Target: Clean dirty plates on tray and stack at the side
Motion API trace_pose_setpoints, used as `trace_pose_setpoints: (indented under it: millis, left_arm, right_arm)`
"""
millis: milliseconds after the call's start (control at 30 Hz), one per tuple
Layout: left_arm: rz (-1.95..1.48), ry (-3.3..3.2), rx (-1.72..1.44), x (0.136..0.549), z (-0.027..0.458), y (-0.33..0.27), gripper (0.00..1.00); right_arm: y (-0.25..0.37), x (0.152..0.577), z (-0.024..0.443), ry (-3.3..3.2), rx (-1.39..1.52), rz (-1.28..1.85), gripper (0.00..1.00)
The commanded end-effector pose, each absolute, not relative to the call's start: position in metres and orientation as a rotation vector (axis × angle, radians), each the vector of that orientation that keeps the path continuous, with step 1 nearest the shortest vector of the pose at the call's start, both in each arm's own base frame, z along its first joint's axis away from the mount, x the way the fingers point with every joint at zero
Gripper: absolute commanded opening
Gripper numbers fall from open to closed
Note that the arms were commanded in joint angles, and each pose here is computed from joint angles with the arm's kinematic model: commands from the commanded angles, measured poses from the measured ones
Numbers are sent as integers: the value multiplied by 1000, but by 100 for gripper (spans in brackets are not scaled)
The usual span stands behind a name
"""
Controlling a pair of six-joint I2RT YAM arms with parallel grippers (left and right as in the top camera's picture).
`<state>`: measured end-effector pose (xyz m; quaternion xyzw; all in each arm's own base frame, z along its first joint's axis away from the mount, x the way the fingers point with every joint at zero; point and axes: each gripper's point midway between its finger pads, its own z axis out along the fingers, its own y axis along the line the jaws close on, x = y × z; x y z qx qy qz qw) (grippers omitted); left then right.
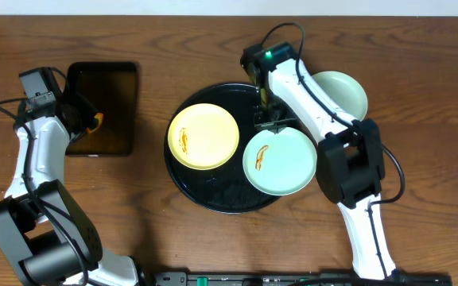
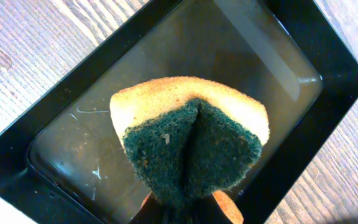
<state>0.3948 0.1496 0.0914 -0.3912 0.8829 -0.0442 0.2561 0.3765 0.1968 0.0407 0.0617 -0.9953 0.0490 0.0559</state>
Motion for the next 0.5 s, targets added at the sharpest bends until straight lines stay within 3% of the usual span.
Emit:
trace_pose_setpoints:
  millis: [0, 467]
  left_arm:
    - [-105, 2392, -1053, 395, 94, 153, 8]
    - [-104, 2392, -1053, 395, 94, 153, 8]
  right_arm:
    - [189, 381, 29, -3035, 157, 156, 2]
    - [208, 425, 16, -3225, 131, 28, 1]
